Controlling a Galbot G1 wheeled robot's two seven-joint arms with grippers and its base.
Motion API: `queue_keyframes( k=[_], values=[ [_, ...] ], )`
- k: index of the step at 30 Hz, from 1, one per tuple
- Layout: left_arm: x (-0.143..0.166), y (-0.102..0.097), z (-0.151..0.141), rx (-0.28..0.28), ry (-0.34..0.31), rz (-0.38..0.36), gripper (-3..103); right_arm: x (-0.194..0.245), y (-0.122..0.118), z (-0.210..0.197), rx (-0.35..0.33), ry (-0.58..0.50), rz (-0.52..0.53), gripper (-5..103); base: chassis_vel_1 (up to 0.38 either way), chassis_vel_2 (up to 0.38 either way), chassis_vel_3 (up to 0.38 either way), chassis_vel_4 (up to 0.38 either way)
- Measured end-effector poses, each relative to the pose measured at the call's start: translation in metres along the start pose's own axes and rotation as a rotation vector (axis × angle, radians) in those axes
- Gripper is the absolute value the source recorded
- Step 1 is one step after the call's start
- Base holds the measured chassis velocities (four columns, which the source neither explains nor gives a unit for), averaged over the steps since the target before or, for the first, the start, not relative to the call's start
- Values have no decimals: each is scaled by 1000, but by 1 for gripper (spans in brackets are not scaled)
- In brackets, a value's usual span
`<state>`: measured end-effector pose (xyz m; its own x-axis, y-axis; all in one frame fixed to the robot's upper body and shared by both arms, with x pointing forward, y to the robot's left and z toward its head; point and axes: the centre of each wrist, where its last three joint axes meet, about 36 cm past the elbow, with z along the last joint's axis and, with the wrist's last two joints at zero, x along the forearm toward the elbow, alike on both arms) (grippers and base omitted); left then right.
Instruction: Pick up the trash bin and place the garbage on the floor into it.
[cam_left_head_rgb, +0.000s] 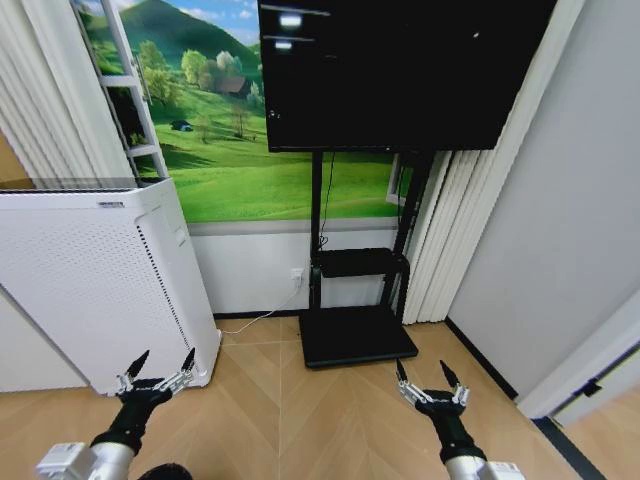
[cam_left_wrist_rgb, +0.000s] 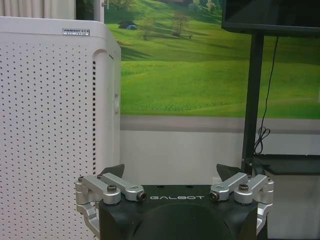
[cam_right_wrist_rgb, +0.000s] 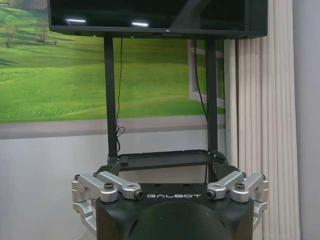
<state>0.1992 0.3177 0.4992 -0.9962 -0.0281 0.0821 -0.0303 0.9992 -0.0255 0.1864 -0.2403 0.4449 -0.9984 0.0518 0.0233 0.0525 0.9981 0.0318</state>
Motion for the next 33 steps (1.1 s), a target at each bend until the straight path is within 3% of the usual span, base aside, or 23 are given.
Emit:
queue_keyframes(
  k=[33],
  values=[
    [0, 0, 0, 0, 0, 0, 100, 0, 0, 0, 0, 0, 0, 100, 0, 0, 0, 0]
  ],
)
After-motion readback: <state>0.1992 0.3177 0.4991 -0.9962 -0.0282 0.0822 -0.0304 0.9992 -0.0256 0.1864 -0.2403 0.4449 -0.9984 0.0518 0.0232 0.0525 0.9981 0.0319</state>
